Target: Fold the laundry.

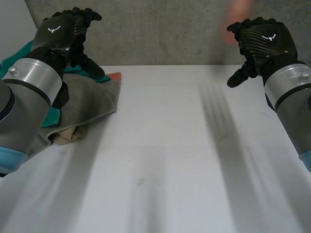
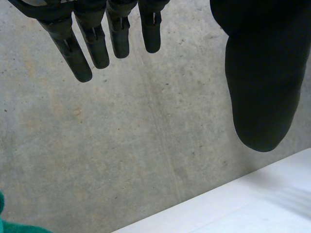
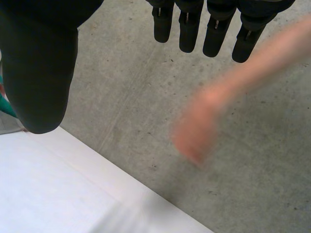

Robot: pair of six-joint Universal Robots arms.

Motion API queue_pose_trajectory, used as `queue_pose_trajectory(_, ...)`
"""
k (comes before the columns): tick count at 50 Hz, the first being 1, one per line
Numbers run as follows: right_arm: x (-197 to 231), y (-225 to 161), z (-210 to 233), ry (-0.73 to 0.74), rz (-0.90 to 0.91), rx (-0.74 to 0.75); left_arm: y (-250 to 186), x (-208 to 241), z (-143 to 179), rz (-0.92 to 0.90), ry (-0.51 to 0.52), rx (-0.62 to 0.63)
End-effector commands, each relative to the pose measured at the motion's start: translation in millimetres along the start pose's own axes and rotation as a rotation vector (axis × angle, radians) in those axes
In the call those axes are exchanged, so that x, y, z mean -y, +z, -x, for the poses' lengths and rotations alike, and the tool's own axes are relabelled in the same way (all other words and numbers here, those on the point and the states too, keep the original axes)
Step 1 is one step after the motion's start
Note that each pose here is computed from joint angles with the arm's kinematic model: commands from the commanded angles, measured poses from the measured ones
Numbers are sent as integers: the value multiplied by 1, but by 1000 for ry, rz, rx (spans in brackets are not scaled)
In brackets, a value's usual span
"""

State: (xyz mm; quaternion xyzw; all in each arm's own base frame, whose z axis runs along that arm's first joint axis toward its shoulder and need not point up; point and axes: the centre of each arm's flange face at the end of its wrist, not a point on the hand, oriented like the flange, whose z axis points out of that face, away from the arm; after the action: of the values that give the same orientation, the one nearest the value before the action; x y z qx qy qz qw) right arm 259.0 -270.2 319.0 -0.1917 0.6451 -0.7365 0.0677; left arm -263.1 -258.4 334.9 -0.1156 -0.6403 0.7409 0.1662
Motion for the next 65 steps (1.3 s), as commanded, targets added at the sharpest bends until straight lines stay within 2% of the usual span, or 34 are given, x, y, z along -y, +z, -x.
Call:
queue_pose_trajectory(1, 1, 0, 0, -1, -3, 1, 0, 2, 0, -6, 0, 1)
queue_pose_trajectory(18, 0, 1, -2, -1, -1, -5, 1, 4, 1, -21, 4, 8)
queue_pose_trajectory(21, 0, 1, -1, -1, 0, -3, 9, 6, 6, -60, 49, 26)
queue_pose_trajectory(24, -2, 1, -3, -3, 9, -8, 30, -11, 30, -80, 167, 113)
queue_pose_trajectory(25, -3, 1, -3, -3, 10, -9, 43, -26, 47, -71, 255, 176)
queue_pose_trajectory(27, -6, 0, -4, -4, 23, -10, 55, -40, 65, -56, 329, 236)
queue_pose_trajectory(28, -7, 0, -3, -4, 24, -9, 63, -53, 82, -41, 403, 286)
queue_pose_trajectory(31, -10, -1, -3, -9, 32, -9, 76, -67, 109, -33, 493, 361)
queue_pose_trajectory(32, -10, -1, -3, -12, 32, -9, 86, -74, 131, -39, 538, 411)
queue_pose_trajectory(35, -10, -1, -3, -24, 32, -7, 100, -96, 168, -16, 596, 480)
queue_pose_trajectory(39, -11, 0, -2, -38, 34, -4, 111, -117, 193, 12, 612, 495)
queue_pose_trajectory(46, -14, -1, 1, -55, 42, 3, 124, -129, 202, -4, 620, 409)
queue_pose_trajectory(53, -13, 0, -1, -59, 39, -2, 125, -132, 187, -9, 609, 339)
queue_pose_trajectory(55, -12, 0, -3, -60, 35, -6, 125, -123, 173, -40, 568, 317)
queue_pose_trajectory(60, -7, 3, -8, -63, 20, -22, 115, -58, 133, -193, 395, 251)
queue_pose_trajectory(61, -7, 3, -10, -67, 18, -27, 109, -38, 118, -239, 325, 218)
queue_pose_trajectory(64, -5, 6, -19, -87, 15, -53, 99, -14, 89, -288, 221, 144)
queue_pose_trajectory(65, -4, 7, -20, -94, 12, -59, 91, 1, 67, -317, 149, 73)
